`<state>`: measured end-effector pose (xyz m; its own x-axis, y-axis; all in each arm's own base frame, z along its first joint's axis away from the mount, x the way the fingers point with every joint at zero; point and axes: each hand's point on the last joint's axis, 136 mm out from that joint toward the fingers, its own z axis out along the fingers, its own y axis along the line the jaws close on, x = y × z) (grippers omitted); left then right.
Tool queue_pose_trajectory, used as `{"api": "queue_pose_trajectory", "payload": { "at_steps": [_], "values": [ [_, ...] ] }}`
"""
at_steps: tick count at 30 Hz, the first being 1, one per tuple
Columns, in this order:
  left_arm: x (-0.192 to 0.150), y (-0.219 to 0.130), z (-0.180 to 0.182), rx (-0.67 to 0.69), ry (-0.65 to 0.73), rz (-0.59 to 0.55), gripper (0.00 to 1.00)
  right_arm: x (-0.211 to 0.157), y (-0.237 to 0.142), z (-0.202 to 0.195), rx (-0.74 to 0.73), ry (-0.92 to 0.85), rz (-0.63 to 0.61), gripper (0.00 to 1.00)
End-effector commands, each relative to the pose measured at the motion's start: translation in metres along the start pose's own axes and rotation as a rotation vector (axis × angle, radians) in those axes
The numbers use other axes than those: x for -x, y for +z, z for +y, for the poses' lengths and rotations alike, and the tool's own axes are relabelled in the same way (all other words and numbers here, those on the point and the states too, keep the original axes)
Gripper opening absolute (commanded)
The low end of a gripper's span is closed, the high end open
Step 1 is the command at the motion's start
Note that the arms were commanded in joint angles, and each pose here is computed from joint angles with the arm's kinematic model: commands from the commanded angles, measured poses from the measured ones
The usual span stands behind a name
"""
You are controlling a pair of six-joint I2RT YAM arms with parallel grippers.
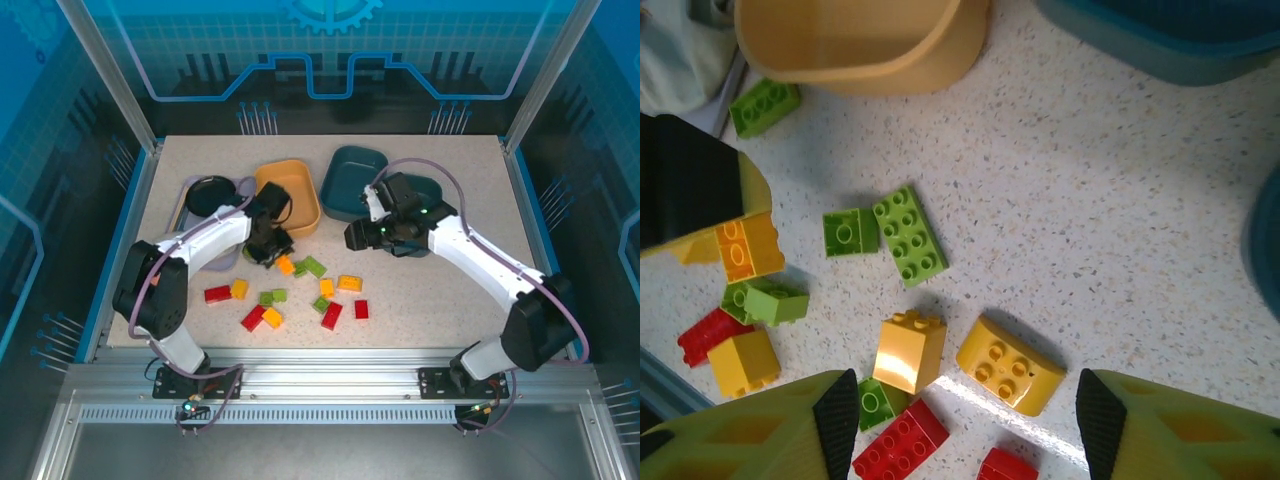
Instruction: Sort the legos into containers by color
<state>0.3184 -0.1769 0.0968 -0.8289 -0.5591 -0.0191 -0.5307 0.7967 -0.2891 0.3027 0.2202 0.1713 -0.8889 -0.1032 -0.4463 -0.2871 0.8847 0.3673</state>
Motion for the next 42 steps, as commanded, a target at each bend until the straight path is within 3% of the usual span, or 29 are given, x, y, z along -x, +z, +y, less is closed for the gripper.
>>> {"api": "queue_pose_trajectory", "payload": {
  "at_steps": [1,8,13,18,21,28,33,37,42],
  "values": [
    [0.008,-0.018,-0.053,-0.084,0.120,-0.044,0.26,0.015,-0.009,-0.016,-0.006,0.115,-0.094,0.62],
    [0.057,0.007,-0.160,-0.226,0.233,-0.112,0.27,0.028,-0.015,-0.032,0.019,0.209,-0.135,0.62],
    [0.088,0.035,-0.211,-0.271,0.294,-0.155,0.28,0.024,-0.016,-0.037,0.017,0.232,-0.119,0.62],
    [0.104,0.063,-0.227,-0.300,0.255,-0.126,0.34,0.009,-0.012,-0.039,0.004,0.210,-0.058,0.62],
    [0.107,0.067,-0.233,-0.333,0.234,-0.114,0.48,-0.002,-0.011,-0.040,-0.012,0.175,-0.026,0.63],
    [0.104,0.021,-0.249,-0.415,0.233,-0.135,0.62,-0.032,0.004,-0.013,-0.028,-0.074,0.079,0.64],
    [0.098,-0.035,-0.224,-0.386,0.187,-0.168,0.64,-0.053,0.036,0.027,-0.013,-0.326,0.189,0.66],
    [0.100,-0.075,-0.157,-0.345,0.067,-0.220,0.65,-0.061,0.068,0.047,-0.065,-0.431,0.266,0.68],
    [0.081,-0.097,-0.065,-0.285,-0.011,-0.249,0.69,-0.064,0.105,0.055,-0.098,-0.472,0.344,0.70]
  ]
}}
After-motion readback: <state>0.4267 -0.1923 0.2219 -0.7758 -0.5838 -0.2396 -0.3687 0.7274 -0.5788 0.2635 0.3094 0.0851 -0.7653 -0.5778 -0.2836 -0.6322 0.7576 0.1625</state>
